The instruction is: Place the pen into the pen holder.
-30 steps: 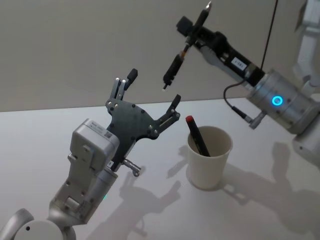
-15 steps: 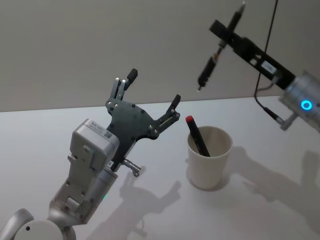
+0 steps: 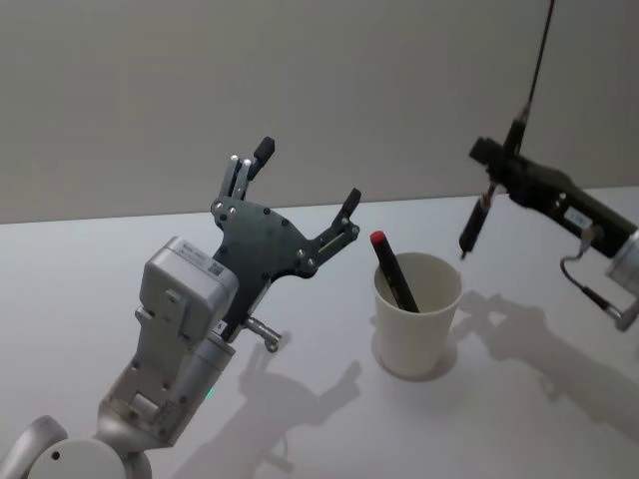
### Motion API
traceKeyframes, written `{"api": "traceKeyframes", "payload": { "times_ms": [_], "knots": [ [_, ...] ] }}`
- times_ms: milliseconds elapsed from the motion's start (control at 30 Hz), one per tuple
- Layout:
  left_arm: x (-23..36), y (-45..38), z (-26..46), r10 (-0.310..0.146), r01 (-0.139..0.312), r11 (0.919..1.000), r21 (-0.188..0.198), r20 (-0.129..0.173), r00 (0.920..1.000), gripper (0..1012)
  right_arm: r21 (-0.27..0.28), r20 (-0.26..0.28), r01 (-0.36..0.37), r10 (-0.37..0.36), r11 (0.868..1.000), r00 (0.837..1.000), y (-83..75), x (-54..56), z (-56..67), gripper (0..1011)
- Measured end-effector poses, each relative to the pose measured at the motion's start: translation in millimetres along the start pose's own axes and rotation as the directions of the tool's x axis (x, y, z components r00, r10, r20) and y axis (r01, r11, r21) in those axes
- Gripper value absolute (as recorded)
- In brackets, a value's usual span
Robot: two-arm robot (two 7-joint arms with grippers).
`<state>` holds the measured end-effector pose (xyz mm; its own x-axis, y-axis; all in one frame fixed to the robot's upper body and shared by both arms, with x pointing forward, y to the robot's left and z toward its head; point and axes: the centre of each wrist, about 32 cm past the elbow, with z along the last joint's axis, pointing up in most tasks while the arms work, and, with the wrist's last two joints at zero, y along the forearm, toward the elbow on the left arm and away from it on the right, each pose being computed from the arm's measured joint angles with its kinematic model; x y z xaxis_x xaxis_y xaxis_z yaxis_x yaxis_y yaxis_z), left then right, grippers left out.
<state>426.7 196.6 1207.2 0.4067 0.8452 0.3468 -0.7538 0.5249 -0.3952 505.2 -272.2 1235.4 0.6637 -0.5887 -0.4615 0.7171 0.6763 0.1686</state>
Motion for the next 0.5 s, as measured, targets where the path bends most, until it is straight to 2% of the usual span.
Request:
{"api": "traceKeyframes", "payload": {
  "times_ms": [267,500],
  "knots": [
    [0.0,0.0,0.0,0.000,0.000,1.0000,0.000,0.000,1.0000,1001,-0.040,0.024,0.040,-0.039,0.998,0.999,-14.1,5.4,-17.2,132],
    [0.0,0.0,0.0,0.000,0.000,1.0000,0.000,0.000,1.0000,1001,-0.023,0.010,0.035,-0.035,0.999,0.999,-16.0,5.5,-22.8,132]
  ]
}}
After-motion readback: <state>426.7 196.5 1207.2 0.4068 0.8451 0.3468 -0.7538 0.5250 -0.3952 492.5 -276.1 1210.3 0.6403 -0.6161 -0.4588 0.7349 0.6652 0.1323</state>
